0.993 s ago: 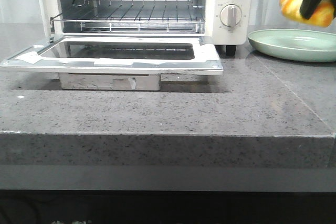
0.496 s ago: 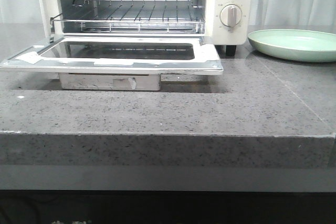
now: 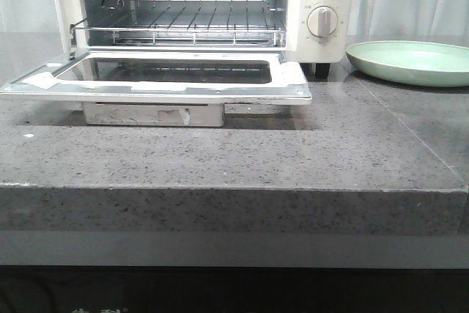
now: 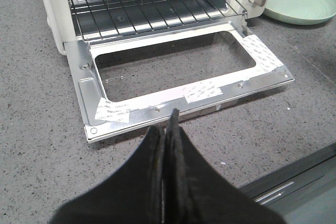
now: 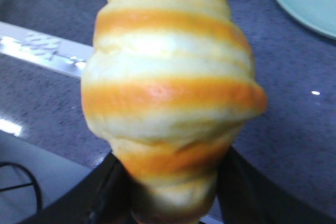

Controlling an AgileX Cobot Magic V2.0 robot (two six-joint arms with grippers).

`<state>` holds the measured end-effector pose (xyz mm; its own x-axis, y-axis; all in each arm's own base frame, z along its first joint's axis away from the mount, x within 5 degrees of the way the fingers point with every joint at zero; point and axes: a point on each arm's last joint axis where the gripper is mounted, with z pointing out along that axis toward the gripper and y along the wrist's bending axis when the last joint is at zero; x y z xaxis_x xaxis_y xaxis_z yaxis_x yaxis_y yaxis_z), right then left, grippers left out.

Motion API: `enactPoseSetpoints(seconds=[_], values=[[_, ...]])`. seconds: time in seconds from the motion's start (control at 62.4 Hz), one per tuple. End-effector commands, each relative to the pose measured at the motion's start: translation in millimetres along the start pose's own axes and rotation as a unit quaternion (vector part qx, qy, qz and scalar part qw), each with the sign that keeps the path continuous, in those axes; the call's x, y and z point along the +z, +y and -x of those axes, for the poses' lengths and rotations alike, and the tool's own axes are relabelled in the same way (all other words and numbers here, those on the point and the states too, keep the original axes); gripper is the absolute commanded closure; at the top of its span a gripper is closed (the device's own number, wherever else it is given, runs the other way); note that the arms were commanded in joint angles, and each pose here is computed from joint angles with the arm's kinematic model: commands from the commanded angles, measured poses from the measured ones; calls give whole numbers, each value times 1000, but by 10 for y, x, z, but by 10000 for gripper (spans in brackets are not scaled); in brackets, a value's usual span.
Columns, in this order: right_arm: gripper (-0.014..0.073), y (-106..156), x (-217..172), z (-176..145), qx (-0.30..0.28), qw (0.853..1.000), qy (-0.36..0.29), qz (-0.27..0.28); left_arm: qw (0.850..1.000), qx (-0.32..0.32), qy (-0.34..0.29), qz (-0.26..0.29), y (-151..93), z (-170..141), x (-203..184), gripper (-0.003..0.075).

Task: Put bread in oven
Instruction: 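Lift the croissant off the plate with the right gripper toward the oven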

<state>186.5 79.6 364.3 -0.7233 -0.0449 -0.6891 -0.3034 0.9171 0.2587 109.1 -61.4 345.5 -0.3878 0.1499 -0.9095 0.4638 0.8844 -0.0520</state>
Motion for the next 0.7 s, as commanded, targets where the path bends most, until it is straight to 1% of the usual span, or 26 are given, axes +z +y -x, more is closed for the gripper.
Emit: enactPoseSetpoints(seconds=[0.0, 0.16, 0.304, 0.4, 0.512, 0.689], values=[[433, 197, -6, 119, -10, 998, -46, 40, 998, -3, -55, -4, -10, 156, -56, 738], [433, 449, 233, 221, -30, 996, -27, 74, 998, -3, -55, -4, -10, 156, -56, 738], [433, 676, 462, 392, -47, 994, -11, 93, 998, -3, -55, -4, -10, 156, -56, 738], [433, 819, 595, 538, -60, 993, -10, 101, 998, -3, -55, -4, -10, 156, -56, 738], [433, 937, 765, 695, -67, 993, -8, 99, 998, -3, -55, -4, -10, 156, -56, 738], [433, 985, 1052, 965, -71, 996, -10, 57, 998, -3, -55, -4, -10, 156, -56, 738]])
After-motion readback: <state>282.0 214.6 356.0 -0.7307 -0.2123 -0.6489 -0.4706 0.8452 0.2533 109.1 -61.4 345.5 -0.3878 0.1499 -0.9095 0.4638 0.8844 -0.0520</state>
